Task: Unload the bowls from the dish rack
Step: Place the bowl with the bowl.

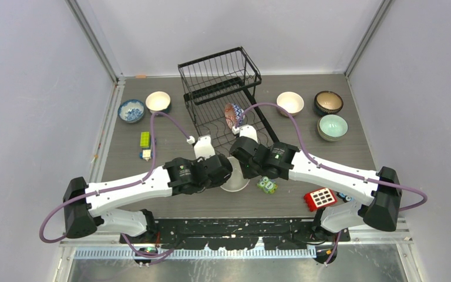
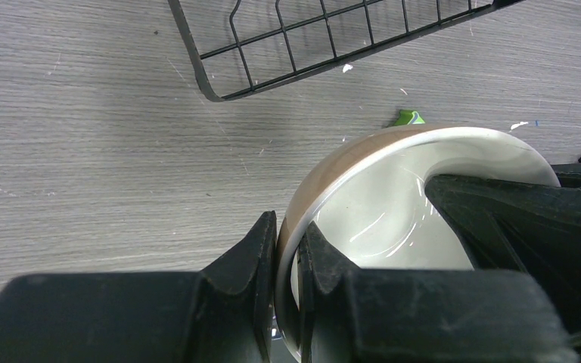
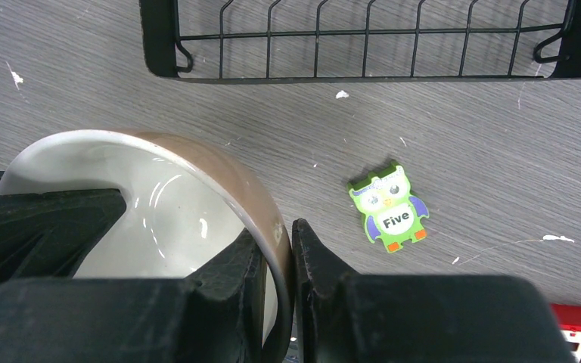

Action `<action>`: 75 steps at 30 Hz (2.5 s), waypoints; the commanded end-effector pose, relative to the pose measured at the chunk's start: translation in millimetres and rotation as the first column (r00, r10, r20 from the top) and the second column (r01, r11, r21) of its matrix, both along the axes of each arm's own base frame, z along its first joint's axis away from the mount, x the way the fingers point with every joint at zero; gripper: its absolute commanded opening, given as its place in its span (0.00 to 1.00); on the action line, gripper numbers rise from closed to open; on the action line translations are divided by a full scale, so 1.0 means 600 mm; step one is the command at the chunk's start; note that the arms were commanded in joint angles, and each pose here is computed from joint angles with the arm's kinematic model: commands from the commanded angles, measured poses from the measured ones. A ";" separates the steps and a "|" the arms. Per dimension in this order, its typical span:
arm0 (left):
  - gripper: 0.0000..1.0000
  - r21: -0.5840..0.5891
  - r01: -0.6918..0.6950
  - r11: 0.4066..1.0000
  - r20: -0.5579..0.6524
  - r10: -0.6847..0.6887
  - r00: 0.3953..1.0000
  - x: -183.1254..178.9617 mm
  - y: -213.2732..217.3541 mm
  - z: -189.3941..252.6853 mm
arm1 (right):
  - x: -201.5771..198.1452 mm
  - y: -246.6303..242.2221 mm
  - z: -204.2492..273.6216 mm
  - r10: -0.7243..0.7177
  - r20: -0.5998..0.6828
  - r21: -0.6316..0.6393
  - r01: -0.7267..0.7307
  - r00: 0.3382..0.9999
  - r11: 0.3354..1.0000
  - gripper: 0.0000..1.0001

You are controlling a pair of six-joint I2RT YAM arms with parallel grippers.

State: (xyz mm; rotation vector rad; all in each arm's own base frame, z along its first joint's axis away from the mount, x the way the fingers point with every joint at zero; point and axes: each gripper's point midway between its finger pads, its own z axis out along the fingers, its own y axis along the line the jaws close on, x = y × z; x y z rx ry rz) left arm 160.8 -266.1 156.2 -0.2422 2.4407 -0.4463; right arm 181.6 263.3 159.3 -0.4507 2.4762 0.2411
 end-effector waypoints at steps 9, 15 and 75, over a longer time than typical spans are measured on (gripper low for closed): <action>0.38 -0.126 -0.028 0.992 0.076 0.038 0.996 0.020 -0.014 0.048 | 0.012 0.013 0.020 -0.020 0.031 0.040 0.019 0.999 0.999 0.01; 0.73 -0.128 -0.006 0.992 0.097 0.019 0.995 0.020 -0.012 0.058 | 0.015 0.015 0.026 -0.022 0.038 0.042 0.021 0.999 0.999 0.01; 1.00 0.252 -0.081 0.964 0.438 -0.039 0.898 0.048 0.213 0.053 | 0.201 -0.294 0.154 -0.668 0.100 0.310 0.615 0.737 0.725 0.01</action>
